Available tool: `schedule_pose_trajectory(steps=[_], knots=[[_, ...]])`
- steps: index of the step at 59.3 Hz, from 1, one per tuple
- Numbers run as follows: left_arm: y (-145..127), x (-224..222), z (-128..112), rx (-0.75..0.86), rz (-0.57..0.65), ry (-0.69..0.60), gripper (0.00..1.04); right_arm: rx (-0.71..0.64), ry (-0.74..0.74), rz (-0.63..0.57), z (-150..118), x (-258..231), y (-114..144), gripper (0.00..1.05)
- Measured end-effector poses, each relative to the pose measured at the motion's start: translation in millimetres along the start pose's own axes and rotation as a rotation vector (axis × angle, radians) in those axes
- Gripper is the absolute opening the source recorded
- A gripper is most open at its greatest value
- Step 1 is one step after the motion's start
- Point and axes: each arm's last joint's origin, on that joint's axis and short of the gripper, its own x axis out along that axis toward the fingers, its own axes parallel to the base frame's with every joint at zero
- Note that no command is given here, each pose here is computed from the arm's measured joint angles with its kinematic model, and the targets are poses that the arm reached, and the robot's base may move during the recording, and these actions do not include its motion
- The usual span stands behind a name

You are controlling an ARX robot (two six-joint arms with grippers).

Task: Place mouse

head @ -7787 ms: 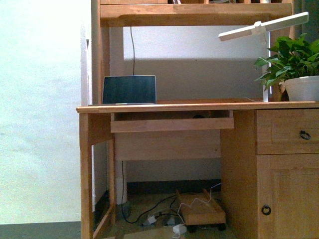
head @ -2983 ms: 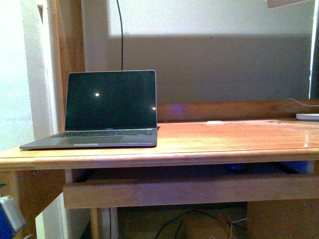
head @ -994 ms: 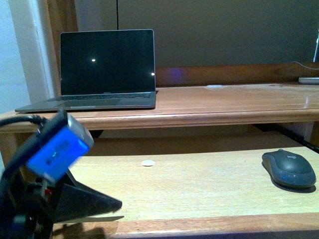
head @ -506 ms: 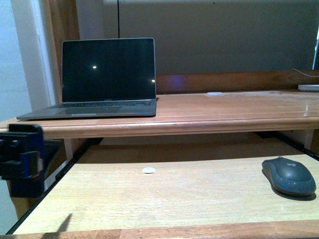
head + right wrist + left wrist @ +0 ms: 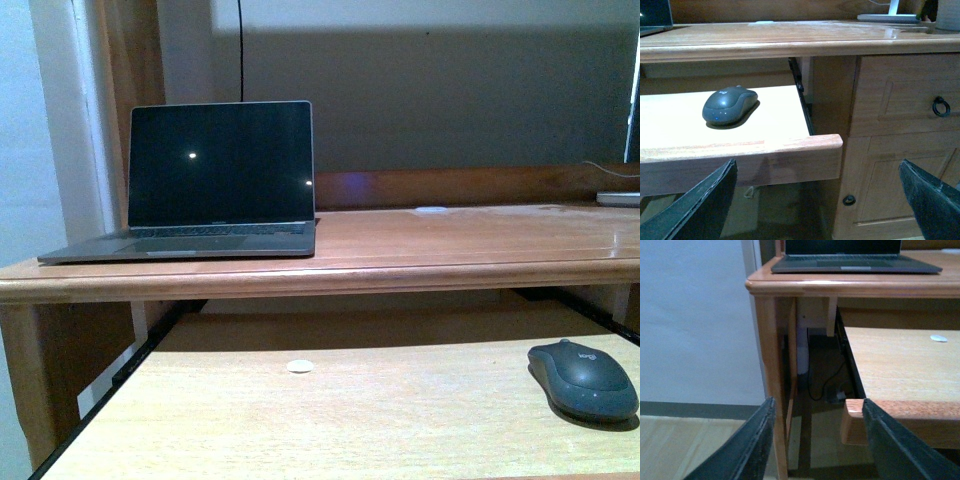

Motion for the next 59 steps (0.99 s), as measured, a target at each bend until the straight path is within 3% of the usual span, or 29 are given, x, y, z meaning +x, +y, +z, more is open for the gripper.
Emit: schedule_pose_trajectory(steps=[16,20,24,31,45,59], knots=[[11,-7,-8,-0.011,-0.005,-0.022,0.03,0.0,0.0,0.0,0,0,0,0.97],[17,-8,-9,-0.009,-0.024,-0.023,0.03,0.025,0.036,0.043,-1,1,0,0.97],[21,-9,-10,-0.01,0.013,-0.027,0.03,0.147,0.126,0.145,2,7,5,0.97],[21,-15,-16,-0.01,0.004,0.003,0.03,0.215,0.129,0.199,16,25,20,0.97],[21,-20,-24,-0.01,0.006,-0.025,0.03,0.204,0.054,0.211,48,76,56,0.97],[21,-20,-24,-0.01,0.006,-0.027,0.03,0.096,0.105,0.181,42,117,82,0.97]])
